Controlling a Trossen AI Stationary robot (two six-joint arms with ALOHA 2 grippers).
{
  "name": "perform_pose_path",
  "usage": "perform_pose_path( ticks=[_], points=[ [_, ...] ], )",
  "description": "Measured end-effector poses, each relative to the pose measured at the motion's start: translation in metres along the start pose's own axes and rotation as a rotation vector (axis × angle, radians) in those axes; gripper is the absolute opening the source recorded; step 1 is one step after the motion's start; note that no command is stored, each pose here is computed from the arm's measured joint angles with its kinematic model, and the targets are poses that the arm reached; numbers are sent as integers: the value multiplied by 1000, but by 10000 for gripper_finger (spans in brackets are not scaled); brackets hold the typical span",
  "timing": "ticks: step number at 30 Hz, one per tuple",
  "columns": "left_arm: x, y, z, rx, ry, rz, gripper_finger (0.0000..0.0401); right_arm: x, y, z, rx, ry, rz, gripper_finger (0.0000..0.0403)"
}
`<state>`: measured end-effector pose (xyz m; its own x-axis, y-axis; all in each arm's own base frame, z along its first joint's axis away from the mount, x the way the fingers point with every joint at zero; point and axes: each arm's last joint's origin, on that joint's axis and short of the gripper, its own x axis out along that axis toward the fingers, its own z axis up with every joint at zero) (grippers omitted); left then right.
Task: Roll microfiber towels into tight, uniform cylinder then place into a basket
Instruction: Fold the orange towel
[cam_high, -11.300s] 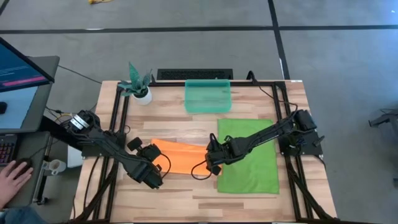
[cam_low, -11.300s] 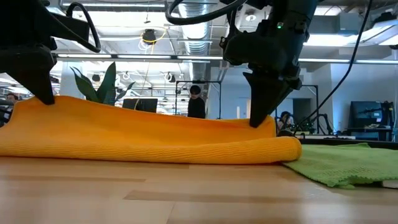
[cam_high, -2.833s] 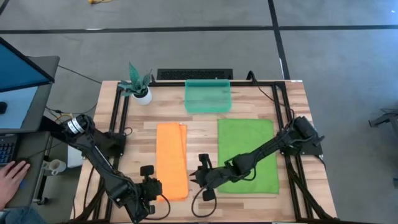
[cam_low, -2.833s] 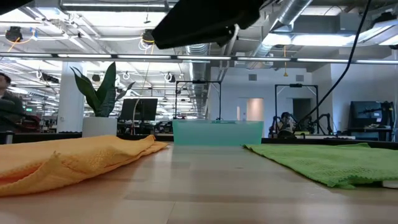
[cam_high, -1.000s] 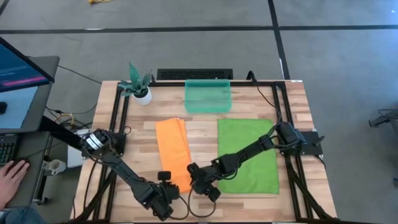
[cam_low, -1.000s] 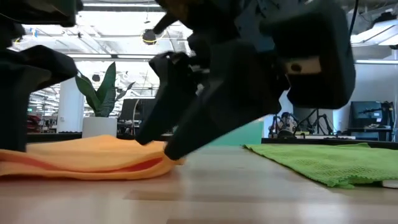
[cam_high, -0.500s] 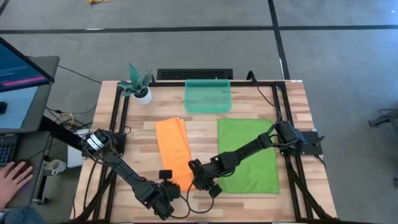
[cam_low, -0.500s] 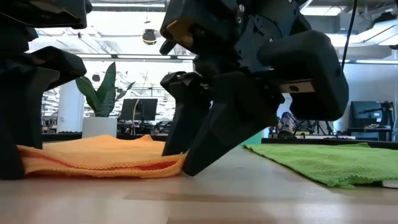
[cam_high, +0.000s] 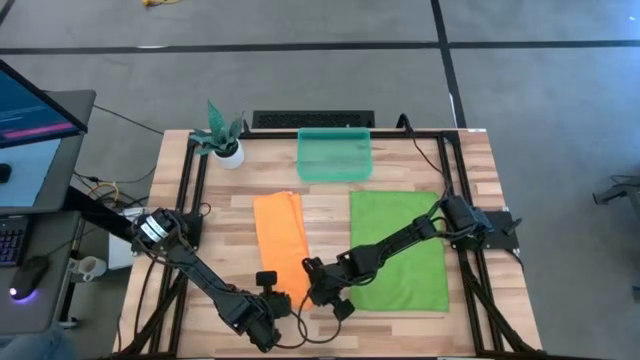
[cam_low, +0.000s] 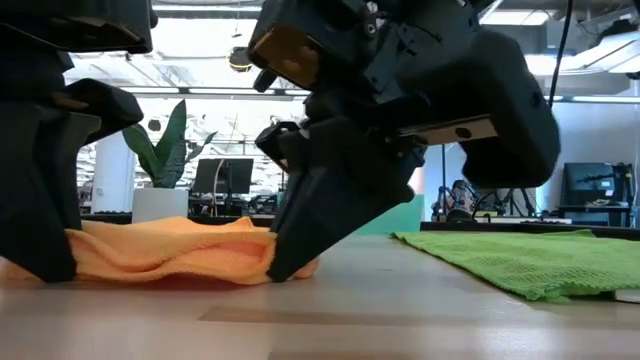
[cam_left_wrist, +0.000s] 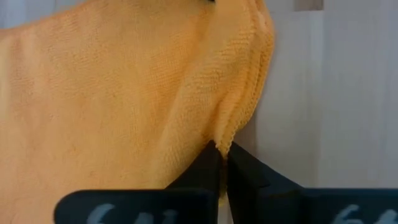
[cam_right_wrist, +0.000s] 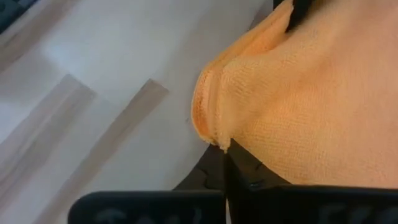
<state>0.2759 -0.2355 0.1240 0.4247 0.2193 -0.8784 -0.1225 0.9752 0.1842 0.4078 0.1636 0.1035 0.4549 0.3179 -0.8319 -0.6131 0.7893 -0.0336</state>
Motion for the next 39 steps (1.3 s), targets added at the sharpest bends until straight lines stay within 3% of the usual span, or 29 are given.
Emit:
perform_pose_path(
  ticks=[6,18,26,39],
  points=[
    [-17,-5,10,14,40,28,3,-15,8,6,7,8,-2,6],
    [-78,-30,34,7,-41,-29,2,-42,49,27,92,-9,-76,6],
    [-95,-35,31,-15,-39,-27,0,-77,80,52,138,-71,-152,5],
    [-139,-45,24,-74,-55,-32,0,-99,108,85,226,-175,-137,4]
  ],
)
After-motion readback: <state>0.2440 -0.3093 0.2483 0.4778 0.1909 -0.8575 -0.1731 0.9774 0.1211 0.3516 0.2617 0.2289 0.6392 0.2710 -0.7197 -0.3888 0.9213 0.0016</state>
